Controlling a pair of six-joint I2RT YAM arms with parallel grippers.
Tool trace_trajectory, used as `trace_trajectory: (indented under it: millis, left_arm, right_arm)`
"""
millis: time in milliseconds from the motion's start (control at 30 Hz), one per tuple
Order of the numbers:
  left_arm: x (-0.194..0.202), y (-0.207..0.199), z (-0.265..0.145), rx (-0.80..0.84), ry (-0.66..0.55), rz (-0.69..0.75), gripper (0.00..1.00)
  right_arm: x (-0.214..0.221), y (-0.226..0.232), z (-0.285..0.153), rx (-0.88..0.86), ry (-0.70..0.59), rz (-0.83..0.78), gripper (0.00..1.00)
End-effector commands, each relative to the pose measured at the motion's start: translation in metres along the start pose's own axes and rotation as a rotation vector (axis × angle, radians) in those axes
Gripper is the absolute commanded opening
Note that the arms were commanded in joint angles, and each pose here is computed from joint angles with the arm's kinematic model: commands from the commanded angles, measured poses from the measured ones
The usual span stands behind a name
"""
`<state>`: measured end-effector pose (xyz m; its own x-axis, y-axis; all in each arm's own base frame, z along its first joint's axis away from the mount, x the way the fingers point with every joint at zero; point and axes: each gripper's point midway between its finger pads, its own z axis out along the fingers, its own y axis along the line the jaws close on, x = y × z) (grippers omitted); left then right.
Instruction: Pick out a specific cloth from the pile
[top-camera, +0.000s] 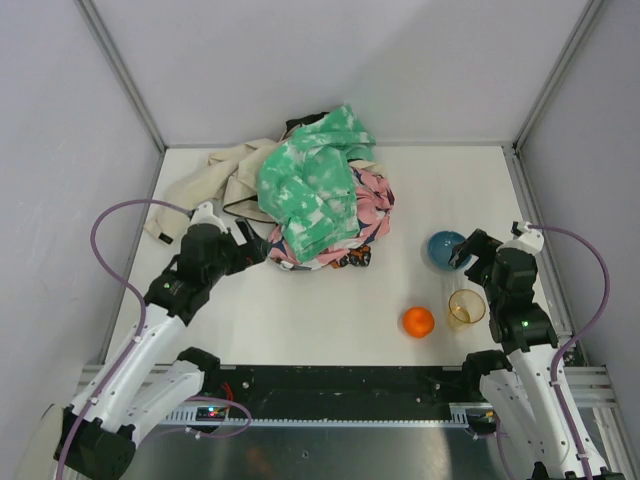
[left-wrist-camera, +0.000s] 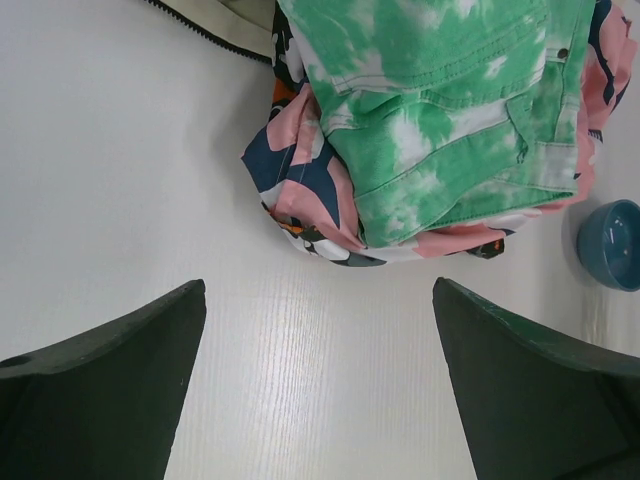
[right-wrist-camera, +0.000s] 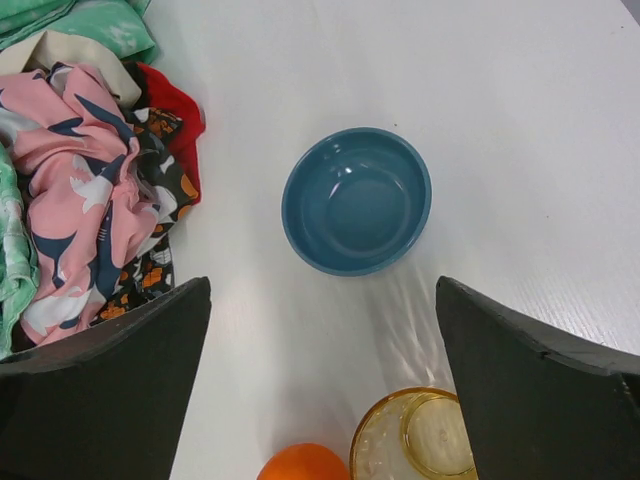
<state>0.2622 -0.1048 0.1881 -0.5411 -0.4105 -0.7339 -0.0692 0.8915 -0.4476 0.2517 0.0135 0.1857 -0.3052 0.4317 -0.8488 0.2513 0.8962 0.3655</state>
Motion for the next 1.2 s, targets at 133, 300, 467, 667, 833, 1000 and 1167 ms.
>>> trace_trajectory:
  millis: [133, 300, 467, 667, 833, 1000, 1167]
  left_arm:
    - [-0.027, -0.012, 0.001, 0.009, -0.059, 0.017, 1.00]
    - [-0.047, -0.044, 0.015, 0.066, -0.053, 0.059, 1.00]
    - [-0.053, -0.116, 0.052, 0.118, -0.015, 0.230, 1.00]
    - [-0.023, -0.200, 0.127, 0.152, 0.065, 0.390, 1.00]
    - [-0.008, -0.244, 0.185, 0.058, 0.017, 0.506, 1.00]
    - [0.042, -0.266, 0.251, 0.014, 0.069, 0.577, 1.00]
    - [0.091, -0.237, 0.292, -0.105, 0.132, 0.647, 1.00]
  right_arm:
    - [-0.015, 0.007, 0.000, -0.031, -0.052, -0.003, 0.99]
    - [-0.018, 0.010, 0.001, -0.044, -0.061, -0.010, 0.99]
    - [-0.015, 0.015, 0.003, -0.063, -0.045, -0.007, 0.99]
    - [-0.009, 0.015, 0.007, -0.061, -0.016, -0.001, 0.99]
    - [-0.007, 0.014, 0.009, -0.054, -0.009, -0.009, 0.99]
    - [-0.007, 0.013, 0.008, -0.053, -0.012, -0.017, 0.99]
    - [-0.007, 0.011, 0.008, -0.052, -0.020, -0.025, 0.99]
